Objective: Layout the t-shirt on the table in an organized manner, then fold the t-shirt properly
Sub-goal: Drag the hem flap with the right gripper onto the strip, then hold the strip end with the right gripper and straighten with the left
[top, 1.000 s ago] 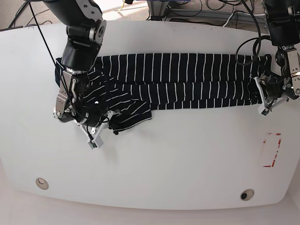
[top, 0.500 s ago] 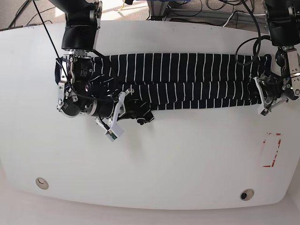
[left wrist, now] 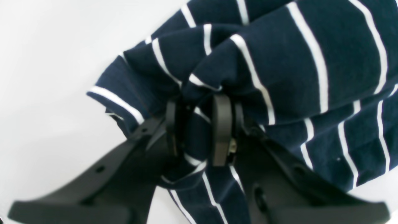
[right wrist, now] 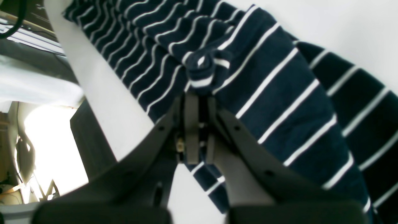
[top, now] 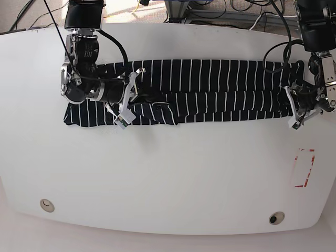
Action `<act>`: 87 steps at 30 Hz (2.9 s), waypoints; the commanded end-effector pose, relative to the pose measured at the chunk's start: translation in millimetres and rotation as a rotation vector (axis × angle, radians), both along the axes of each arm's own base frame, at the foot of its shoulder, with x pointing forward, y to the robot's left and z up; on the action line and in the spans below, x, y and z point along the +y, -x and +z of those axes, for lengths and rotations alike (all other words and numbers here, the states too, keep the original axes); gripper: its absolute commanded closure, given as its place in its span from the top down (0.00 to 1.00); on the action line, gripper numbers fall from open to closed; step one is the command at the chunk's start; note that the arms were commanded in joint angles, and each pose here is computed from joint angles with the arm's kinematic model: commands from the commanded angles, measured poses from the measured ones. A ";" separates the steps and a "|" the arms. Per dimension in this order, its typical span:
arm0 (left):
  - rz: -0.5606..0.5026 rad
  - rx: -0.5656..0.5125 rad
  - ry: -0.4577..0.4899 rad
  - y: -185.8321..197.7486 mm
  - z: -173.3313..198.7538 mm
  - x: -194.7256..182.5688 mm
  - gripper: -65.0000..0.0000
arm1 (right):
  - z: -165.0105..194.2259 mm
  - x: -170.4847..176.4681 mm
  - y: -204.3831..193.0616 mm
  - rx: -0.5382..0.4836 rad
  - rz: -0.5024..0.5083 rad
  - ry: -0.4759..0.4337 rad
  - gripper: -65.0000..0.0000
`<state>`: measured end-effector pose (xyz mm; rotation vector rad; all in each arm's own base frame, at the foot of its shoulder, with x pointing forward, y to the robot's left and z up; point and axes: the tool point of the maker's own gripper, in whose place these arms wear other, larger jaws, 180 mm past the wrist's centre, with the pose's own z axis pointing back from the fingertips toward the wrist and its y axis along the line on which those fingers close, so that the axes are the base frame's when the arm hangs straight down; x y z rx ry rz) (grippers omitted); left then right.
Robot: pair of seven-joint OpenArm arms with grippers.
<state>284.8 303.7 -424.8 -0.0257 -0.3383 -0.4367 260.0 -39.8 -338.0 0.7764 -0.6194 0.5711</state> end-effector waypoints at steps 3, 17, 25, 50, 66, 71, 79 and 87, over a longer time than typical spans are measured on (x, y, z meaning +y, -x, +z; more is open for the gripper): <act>-0.001 0.112 -0.072 24.8 -16.2 10.5 0.21 | 9.3 -0.7 1.6 -0.024 -0.004 -0.039 0.23; -0.001 0.113 -0.075 25.0 -16.2 11.0 0.21 | -4.0 1.0 47.1 0.046 0.093 -0.019 1.00; -0.022 0.114 -0.073 23.8 -16.8 5.4 0.21 | 11.6 -28.0 35.6 -0.030 0.027 0.035 1.00; -0.036 0.087 -0.054 16.4 -14.5 -8.4 0.21 | -49.3 -126.2 -4.2 0.040 -0.301 0.301 0.02; -0.098 -0.056 -0.054 -11.3 45.6 -28.1 0.35 | -128.7 -133.7 7.8 0.186 -0.383 0.281 0.02; -0.002 -0.095 -0.015 -10.6 67.3 -8.4 0.42 | -128.9 -133.2 7.9 0.186 -0.382 0.281 0.02; 0.109 -0.194 0.076 -12.3 100.8 18.7 0.54 | -129.2 -131.1 7.9 0.187 -0.382 0.277 0.02; 0.203 -0.194 0.140 1.8 99.0 43.5 0.55 | -129.5 -132.1 8.3 0.188 -0.381 0.280 0.02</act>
